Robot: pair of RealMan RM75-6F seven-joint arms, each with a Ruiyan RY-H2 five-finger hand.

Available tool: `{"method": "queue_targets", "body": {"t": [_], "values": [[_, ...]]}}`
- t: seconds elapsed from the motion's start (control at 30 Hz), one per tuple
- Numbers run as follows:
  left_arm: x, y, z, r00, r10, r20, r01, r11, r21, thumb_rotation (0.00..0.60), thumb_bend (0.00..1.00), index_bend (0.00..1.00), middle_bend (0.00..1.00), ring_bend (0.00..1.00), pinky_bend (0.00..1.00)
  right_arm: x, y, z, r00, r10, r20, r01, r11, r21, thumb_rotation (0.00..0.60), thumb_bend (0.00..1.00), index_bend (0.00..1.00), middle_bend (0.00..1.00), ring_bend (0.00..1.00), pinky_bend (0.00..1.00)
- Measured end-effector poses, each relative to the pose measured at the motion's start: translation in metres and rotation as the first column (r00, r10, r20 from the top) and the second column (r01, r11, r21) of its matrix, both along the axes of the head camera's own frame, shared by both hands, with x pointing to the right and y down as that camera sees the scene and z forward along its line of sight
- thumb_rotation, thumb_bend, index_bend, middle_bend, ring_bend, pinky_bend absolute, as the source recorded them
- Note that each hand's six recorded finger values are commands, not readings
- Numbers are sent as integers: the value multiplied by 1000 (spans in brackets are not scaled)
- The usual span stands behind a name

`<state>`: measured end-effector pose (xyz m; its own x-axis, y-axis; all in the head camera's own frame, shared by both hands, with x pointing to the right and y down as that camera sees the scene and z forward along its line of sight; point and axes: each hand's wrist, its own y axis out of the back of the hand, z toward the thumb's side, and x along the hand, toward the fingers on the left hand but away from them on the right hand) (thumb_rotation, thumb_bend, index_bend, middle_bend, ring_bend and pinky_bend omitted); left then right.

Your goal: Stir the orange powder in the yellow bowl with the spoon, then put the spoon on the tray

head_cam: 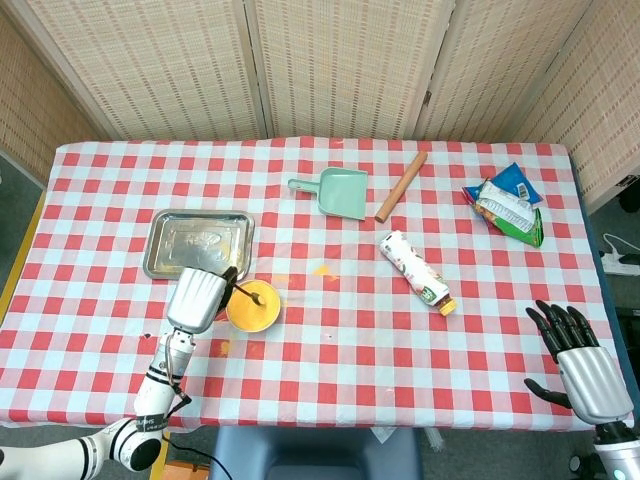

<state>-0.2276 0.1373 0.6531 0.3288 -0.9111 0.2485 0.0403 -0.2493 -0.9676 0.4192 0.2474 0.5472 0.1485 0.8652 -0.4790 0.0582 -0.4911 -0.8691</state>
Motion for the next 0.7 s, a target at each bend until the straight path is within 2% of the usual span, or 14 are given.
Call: {"method": "queue_targets", "body": {"t": [0.33, 0.7], "values": [[-2, -4, 17, 998, 13, 54, -13, 1000, 4, 600, 520, 864, 1000, 1000, 1000, 0, 0, 1, 1000, 2, -5, -2, 1000, -1, 600, 43, 0, 0, 0, 0], [-8, 11, 20, 992, 54, 116, -54, 999, -7, 600, 524, 864, 1000, 1000, 1000, -2, 1, -2, 1000, -6, 3, 6, 1000, 5, 600, 44, 0, 0, 0, 0]]}}
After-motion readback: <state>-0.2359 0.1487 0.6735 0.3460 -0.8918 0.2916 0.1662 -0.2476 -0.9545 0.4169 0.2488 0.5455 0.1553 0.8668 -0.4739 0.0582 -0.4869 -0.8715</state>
